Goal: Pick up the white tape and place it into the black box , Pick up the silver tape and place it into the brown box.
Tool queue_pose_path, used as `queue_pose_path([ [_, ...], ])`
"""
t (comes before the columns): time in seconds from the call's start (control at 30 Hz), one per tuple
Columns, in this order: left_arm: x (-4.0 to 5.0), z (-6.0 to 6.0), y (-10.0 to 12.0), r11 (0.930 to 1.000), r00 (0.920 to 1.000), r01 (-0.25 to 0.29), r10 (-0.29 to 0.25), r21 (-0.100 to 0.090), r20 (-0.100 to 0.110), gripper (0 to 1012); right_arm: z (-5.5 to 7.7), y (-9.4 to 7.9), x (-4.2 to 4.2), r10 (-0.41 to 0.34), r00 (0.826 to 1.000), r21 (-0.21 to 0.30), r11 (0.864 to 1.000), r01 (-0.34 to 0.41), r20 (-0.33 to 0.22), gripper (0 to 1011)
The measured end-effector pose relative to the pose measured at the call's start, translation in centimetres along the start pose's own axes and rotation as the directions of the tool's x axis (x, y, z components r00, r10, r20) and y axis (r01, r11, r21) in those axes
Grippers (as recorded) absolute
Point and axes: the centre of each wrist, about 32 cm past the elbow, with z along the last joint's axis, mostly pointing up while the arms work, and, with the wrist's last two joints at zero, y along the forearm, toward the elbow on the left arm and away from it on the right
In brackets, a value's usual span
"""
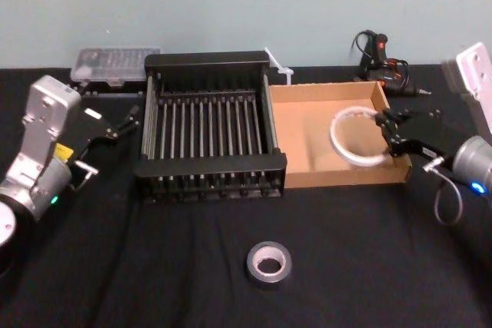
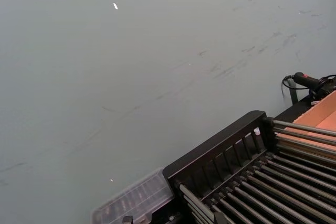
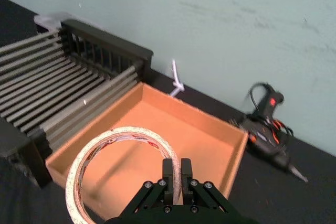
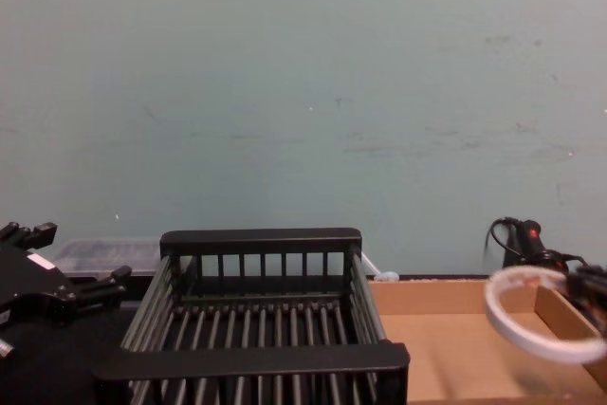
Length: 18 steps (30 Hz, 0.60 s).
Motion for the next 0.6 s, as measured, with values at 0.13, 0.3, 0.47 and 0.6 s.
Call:
queue_pose_path([
  [0.13, 0.00, 0.0, 0.0, 1.0000, 1.0000, 0.000, 0.000, 0.000, 0.000, 1001, 0.9, 1.0, -0.38, 0.010, 1.000, 0.022, 1.000, -0.010, 0.006, 92],
  [0.3, 0.00, 0.0, 0.0, 1.0000, 1.0000, 0.000, 0.000, 0.000, 0.000, 1001, 1.8, 2.1, -0.88, 0.033, 0.999, 0.042, 0.999, -0.033, 0.016, 91],
  [0.47, 0.00, 0.0, 0.0, 1.0000, 1.0000, 0.000, 0.000, 0.000, 0.000, 1001, 2.9, 3.4, -1.61, 0.076, 0.997, 0.063, 0.995, -0.077, 0.027, 92],
  [0.6, 0.00, 0.0, 0.0, 1.0000, 1.0000, 0.000, 0.000, 0.000, 0.000, 1001, 3.7, 4.5, -2.39, 0.114, 0.993, 0.077, 0.990, -0.117, 0.041, 92],
])
